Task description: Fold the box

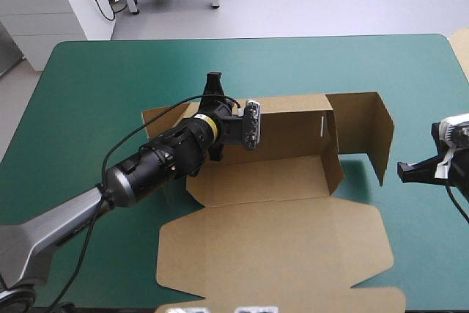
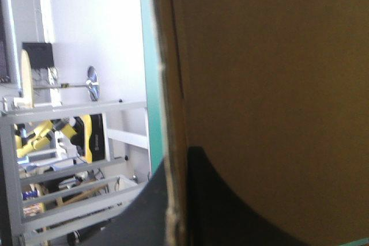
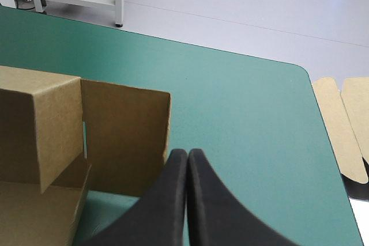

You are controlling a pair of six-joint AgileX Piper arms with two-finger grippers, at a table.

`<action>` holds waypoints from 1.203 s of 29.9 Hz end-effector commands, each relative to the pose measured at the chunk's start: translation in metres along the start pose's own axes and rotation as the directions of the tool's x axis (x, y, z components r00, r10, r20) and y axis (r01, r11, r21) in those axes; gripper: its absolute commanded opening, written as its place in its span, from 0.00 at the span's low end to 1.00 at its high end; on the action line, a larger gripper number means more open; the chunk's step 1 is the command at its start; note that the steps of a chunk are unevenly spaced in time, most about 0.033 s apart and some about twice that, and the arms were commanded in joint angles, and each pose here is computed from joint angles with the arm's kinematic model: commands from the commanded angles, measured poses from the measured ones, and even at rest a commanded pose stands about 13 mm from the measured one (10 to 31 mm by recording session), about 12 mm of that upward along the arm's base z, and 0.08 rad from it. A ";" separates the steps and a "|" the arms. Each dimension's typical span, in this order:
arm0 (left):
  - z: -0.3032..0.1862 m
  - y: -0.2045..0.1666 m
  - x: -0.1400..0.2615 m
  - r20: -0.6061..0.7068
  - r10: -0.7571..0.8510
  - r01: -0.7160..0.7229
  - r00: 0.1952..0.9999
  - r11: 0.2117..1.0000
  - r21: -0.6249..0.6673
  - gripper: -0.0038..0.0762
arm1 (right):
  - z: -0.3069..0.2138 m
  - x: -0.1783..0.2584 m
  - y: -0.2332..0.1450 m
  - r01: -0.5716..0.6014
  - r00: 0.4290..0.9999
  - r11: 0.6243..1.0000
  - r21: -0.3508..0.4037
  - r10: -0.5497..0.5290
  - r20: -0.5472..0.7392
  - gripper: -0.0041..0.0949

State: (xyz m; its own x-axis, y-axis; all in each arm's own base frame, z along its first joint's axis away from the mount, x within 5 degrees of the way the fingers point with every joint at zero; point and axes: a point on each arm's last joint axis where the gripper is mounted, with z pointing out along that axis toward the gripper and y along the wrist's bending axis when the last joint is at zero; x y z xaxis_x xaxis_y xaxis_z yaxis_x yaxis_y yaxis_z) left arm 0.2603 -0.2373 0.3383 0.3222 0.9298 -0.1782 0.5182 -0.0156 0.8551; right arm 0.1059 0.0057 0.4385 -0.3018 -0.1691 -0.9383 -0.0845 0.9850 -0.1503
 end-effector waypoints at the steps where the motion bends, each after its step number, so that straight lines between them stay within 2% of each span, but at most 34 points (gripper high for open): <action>1: -0.029 0.016 -0.006 0.127 0.031 -0.012 0.991 0.989 -0.147 0.04 | -0.006 -0.014 -0.003 -0.007 0.995 1.000 0.016 0.005 0.099 0.02; 11: -0.025 0.009 0.004 0.050 0.015 -0.006 0.999 0.984 -0.176 0.04 | 0.025 -0.017 0.005 -0.063 0.998 0.997 -0.054 0.064 0.020 0.02; 15: -0.021 0.002 0.009 0.022 0.020 -0.015 1.000 0.981 -0.195 0.04 | 0.043 -0.027 0.005 -0.067 0.998 0.996 -0.060 0.066 -0.011 0.02; 19: -0.019 0.000 0.015 -0.018 -0.041 0.035 0.999 0.969 -0.246 0.04 | 0.060 -0.045 0.005 -0.069 0.997 0.996 -0.062 0.067 -0.029 0.02; 22: -0.020 0.003 0.019 -0.044 -0.098 0.082 0.994 0.954 -0.287 0.04 | 0.074 -0.056 0.007 -0.075 0.996 0.993 -0.091 0.070 -0.055 0.02; 27: -0.019 0.001 0.019 -0.045 -0.084 0.068 0.995 0.956 -0.285 0.04 | 0.102 -0.073 0.014 -0.085 0.993 0.983 -0.165 0.069 -0.100 0.02; 32: -0.017 -0.006 0.022 -0.054 -0.061 0.041 0.997 0.951 -0.306 0.04 | 0.130 -0.087 0.015 -0.086 0.985 0.981 -0.174 0.058 -0.163 0.02; 36: -0.012 -0.020 0.026 -0.066 -0.042 0.023 0.997 0.963 -0.268 0.04 | 0.154 -0.094 0.017 -0.095 0.979 0.978 -0.185 0.058 -0.197 0.02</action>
State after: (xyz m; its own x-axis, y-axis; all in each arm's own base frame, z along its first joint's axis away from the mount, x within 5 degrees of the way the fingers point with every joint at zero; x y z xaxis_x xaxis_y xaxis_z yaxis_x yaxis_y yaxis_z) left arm 0.2540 -0.2142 0.3042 0.2417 0.9556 -0.1687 0.3545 0.0749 0.9321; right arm 0.2734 0.0439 0.4561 -0.5613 -0.1305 -0.8173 -0.2295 0.9733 0.0022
